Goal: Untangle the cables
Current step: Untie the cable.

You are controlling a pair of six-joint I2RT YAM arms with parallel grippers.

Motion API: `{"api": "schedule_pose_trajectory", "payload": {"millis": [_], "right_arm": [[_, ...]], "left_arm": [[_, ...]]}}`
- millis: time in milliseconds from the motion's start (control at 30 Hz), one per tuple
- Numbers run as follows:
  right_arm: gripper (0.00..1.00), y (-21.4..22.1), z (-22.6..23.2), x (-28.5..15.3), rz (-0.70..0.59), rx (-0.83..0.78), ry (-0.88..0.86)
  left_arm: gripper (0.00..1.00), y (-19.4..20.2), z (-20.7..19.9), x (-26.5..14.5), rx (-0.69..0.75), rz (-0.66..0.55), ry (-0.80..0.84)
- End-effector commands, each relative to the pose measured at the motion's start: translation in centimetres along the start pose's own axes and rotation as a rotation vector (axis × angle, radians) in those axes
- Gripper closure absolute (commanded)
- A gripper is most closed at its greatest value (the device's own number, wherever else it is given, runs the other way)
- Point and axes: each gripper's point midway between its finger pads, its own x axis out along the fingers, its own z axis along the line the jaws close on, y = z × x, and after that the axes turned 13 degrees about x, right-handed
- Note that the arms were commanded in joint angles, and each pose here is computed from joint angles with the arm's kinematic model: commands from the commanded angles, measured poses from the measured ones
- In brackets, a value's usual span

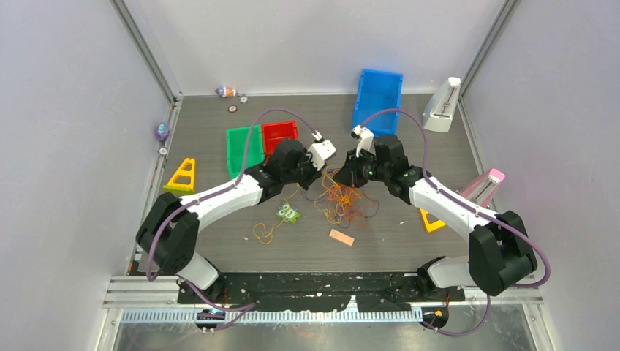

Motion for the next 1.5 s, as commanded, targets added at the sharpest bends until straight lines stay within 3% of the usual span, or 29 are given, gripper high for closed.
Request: {"api": "schedule_pose_trajectory", "payload": {"millis": [0, 100, 200, 467, 567, 733, 967, 1067, 1133, 1167, 1233, 1267, 1333, 1433, 1467], "right_arm": [[0.94, -1.8, 1.1, -0.6, -0.064, -0.009, -0.007], [0.81, -1.9, -2.1, -0.5, -0.111, 0.035, 0.152], [0.79, -1.1, -5.8, -0.4, -0.127, 0.078, 0.32], [0.94, 1.7, -12.2, -0.8, -0.113, 0.133, 0.6], [0.94, 2.0, -14.0, -1.9, -0.13, 0.143, 0.711], [0.95, 2.3, -16.9, -5.1, -0.187, 0.166, 0.925], [0.95, 1.7, -19.1, -10.7, -0.358, 0.244, 1.158], [0.95, 0.9, -18.6, -11.1, -0.393, 0.26, 1.103], [0.93, 0.6, -17.6, -10.0, -0.348, 0.214, 1.002], [0.9, 0.3, -16.4, -8.9, -0.334, 0.207, 0.913], [0.69, 0.1, -15.2, -8.0, -0.318, 0.183, 0.82], [0.45, 0.1, -14.6, -7.6, -0.309, 0.178, 0.777], [0.21, 0.0, -13.4, -7.2, -0.302, 0.163, 0.703], [0.01, 0.2, -10.3, -6.0, -0.246, 0.086, 0.551], [0.04, 0.3, -8.9, -5.6, -0.212, 0.019, 0.538]], "left_arm": [[1.0, -2.5, 1.1, 0.8, 0.048, -0.044, -0.048], [1.0, -1.7, 1.8, 0.0, 0.009, -0.039, -0.135], [1.0, -1.2, 2.4, -1.7, -0.064, -0.075, -0.227], [1.0, 0.8, 4.2, -6.2, -0.246, -0.035, -0.429], [1.0, 1.8, 5.9, -8.8, -0.313, -0.012, -0.528], [1.0, 4.2, 9.2, -13.2, -0.559, -0.03, -0.609], [1.0, 7.7, 11.2, -18.3, -0.71, 0.011, -0.807], [1.0, 7.6, 11.0, -18.7, -0.73, -0.038, -0.78], [1.0, 7.2, 10.5, -18.1, -0.731, -0.033, -0.723], [1.0, 7.1, 10.2, -17.8, -0.734, -0.018, -0.699], [1.0, 7.2, 9.5, -17.3, -0.744, 0.016, -0.647], [1.0, 7.2, 9.0, -17.1, -0.751, 0.037, -0.617], [1.0, 7.8, 7.5, -16.8, -0.765, 0.092, -0.556], [1.0, 9.3, 5.4, -17.1, -0.763, 0.193, -0.503], [1.0, 10.0, 4.7, -17.2, -0.761, 0.24, -0.486]]}}
